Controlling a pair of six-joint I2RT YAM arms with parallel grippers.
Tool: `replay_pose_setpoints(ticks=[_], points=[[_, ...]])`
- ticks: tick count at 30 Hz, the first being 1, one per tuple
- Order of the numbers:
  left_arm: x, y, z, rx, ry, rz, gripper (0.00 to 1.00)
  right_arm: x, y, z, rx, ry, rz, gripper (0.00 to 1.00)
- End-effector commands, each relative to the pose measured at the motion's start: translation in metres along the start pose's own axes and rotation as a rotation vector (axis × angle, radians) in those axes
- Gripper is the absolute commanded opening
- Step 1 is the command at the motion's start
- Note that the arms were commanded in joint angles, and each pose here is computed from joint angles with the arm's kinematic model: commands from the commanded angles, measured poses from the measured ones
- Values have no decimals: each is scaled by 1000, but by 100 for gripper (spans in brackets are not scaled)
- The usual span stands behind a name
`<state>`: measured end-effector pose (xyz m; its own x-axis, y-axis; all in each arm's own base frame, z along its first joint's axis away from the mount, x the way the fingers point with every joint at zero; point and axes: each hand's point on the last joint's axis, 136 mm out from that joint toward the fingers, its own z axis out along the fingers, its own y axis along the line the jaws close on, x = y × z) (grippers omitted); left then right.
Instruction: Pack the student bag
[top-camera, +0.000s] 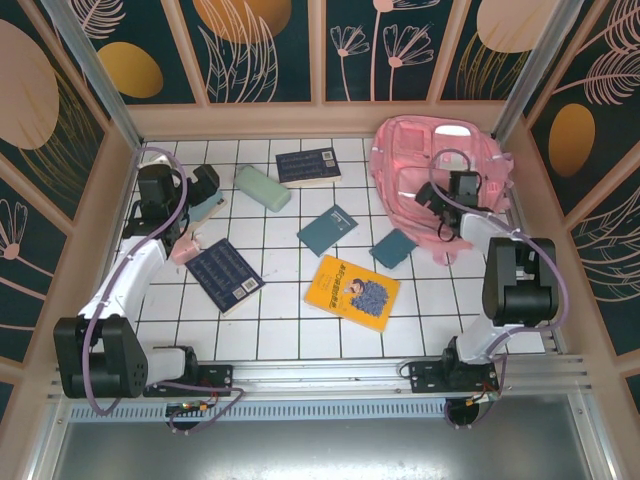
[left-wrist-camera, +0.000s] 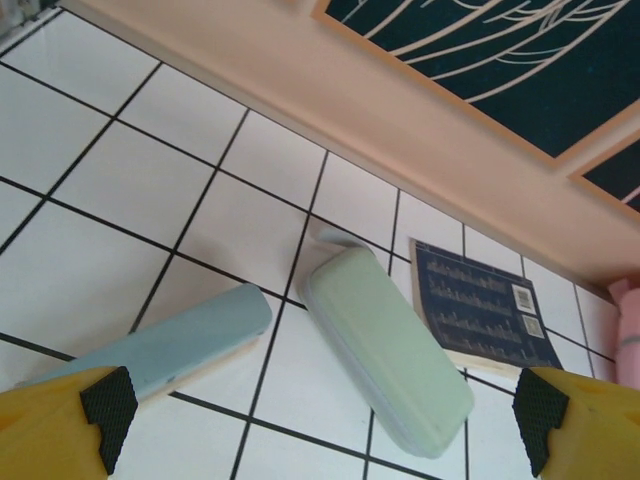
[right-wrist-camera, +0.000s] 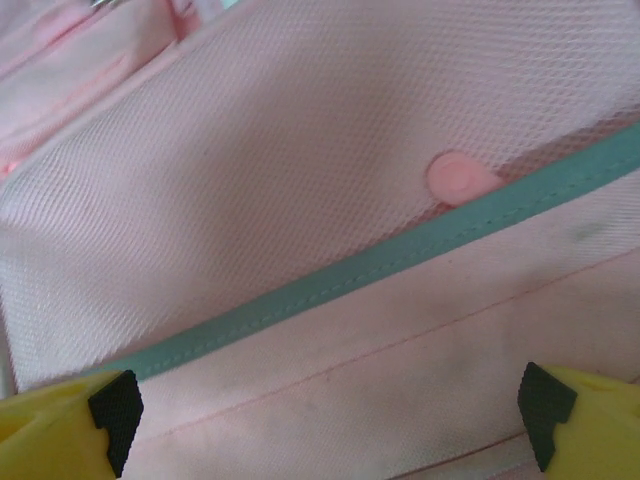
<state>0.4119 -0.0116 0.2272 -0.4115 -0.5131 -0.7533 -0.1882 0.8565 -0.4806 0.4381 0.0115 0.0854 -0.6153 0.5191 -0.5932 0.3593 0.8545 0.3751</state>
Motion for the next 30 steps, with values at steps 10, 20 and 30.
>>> replay_pose_setpoints(ticks=[10,20,30], points=[[15,-15,-14,92,52,-34,99,156,183,5,-279,370,-101,99],[46,-42,-5,143,149,-33,97,168,287,-5,-402,359,-256,99],[120,-118,11,252,317,-35,88,86,217,-46,-259,154,-270,99]])
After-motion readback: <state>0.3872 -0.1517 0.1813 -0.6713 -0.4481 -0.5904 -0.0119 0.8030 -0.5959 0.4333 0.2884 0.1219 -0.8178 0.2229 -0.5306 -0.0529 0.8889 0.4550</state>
